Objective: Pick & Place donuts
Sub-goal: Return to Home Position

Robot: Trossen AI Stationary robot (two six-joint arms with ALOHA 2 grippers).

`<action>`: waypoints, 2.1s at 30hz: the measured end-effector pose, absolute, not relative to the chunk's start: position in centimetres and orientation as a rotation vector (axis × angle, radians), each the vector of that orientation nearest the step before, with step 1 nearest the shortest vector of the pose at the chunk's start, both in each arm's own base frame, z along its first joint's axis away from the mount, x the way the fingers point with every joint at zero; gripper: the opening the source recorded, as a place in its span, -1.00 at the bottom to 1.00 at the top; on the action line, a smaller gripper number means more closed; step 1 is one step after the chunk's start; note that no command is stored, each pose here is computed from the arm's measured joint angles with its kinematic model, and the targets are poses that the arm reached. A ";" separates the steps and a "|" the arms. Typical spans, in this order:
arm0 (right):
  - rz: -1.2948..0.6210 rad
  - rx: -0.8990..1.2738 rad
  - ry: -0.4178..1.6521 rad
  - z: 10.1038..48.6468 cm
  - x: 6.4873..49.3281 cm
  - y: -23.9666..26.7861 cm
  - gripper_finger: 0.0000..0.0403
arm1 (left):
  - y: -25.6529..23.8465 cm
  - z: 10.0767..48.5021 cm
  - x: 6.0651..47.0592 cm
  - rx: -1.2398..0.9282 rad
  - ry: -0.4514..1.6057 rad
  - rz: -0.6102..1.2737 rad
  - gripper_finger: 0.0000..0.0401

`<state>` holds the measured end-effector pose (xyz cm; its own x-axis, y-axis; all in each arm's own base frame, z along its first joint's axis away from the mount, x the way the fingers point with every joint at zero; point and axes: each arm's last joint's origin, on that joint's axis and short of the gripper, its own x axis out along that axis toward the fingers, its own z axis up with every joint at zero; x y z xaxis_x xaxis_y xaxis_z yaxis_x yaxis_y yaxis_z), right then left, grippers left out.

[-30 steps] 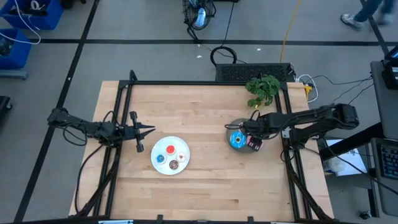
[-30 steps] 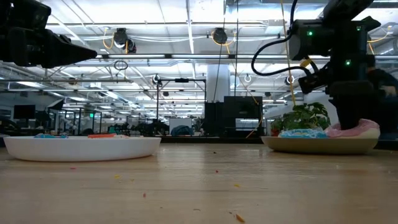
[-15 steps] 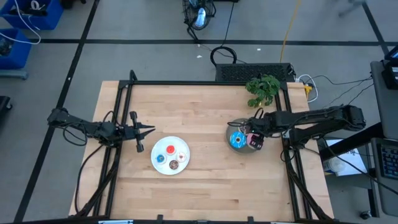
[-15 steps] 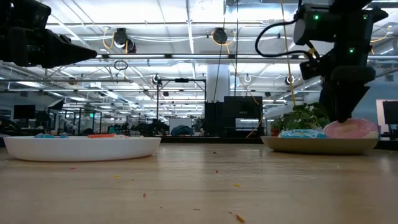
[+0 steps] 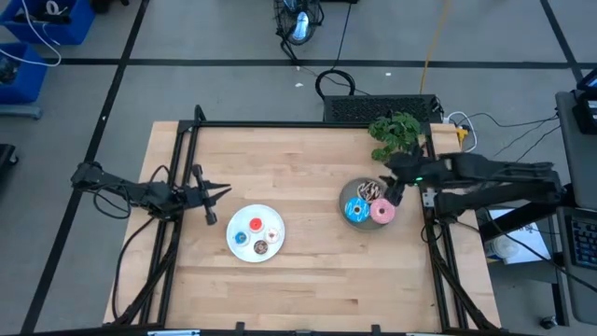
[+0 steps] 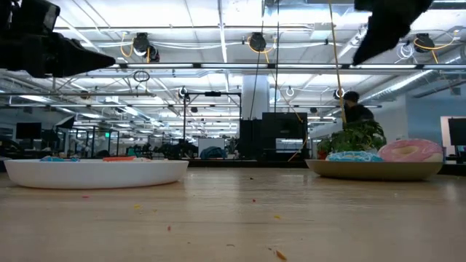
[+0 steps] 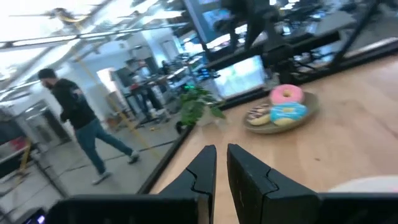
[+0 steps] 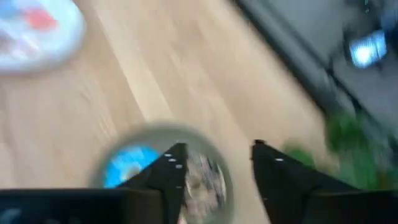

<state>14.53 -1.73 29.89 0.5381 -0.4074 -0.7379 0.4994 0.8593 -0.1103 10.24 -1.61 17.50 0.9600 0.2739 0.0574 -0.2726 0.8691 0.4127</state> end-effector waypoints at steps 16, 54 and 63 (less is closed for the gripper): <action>-0.137 -0.100 0.295 28.0 14.2 -0.5 -0.99 | -1.5 17.6 10.2 0.351 -0.011 0.338 -0.97; -0.005 -0.071 -0.121 18.1 9.7 -0.4 -1.00 | -0.6 16.2 10.3 0.307 0.122 0.391 -0.98; -0.005 -0.058 -0.125 18.0 9.7 -0.4 -1.00 | -0.4 18.2 10.1 0.315 0.111 0.347 -0.98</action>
<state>9.71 -0.40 17.98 0.9922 -0.0012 0.1245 0.0084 0.9983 -0.0575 10.14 -0.39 18.15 0.9348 0.3513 -0.0532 -0.3169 0.8920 0.3222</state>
